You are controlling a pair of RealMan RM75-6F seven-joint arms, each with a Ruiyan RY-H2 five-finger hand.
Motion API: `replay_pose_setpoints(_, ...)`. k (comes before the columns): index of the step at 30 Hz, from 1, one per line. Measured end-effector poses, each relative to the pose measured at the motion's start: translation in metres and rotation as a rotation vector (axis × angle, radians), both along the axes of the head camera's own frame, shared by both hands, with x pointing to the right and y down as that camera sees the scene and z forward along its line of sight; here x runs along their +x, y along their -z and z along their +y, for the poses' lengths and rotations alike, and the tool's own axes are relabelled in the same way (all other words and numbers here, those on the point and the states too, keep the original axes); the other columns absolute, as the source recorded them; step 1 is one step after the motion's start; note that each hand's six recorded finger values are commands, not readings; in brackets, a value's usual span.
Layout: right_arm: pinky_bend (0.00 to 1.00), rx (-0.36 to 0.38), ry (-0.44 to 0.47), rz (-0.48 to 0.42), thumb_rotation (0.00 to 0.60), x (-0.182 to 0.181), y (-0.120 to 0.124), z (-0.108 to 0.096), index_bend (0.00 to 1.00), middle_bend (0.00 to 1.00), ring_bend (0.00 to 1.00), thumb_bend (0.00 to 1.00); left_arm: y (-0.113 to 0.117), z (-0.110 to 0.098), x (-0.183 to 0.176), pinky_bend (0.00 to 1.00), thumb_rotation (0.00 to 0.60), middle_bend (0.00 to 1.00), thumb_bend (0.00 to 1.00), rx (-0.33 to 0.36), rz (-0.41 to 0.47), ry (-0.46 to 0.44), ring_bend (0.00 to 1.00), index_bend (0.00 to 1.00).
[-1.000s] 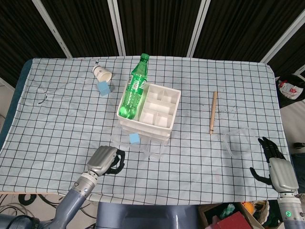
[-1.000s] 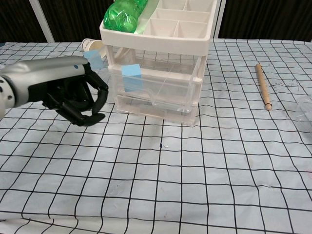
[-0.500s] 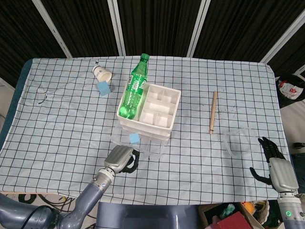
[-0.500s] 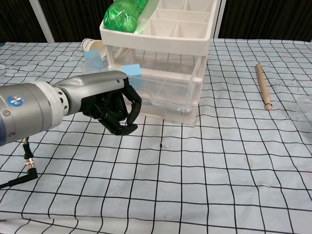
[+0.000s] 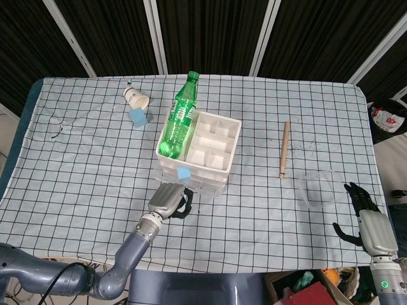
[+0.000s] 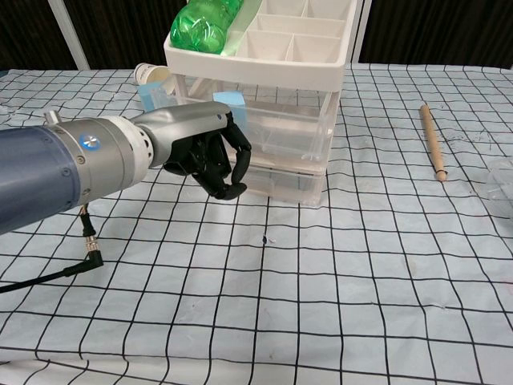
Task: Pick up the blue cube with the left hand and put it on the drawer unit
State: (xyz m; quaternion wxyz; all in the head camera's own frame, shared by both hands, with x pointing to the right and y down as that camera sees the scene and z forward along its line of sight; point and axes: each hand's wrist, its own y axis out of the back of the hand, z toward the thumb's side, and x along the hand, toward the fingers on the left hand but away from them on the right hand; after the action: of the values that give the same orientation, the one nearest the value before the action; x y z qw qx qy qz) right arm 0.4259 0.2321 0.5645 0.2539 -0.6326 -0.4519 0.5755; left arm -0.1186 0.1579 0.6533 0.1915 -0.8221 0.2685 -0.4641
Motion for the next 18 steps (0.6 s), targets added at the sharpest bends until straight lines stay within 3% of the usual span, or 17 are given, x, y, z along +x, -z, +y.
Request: replay_pose_setpoints(18, 0.19, 0.001, -0.006, -0.005, 0.6, 0.0, 0.0, -0.001, 0.0, 0.0, 0.01, 0.26, -0.02, -0.028, 0.005, 0.97, 0.6, 1.0, 0.43, 0.011, -0.064, 0.059, 0.99, 0.63)
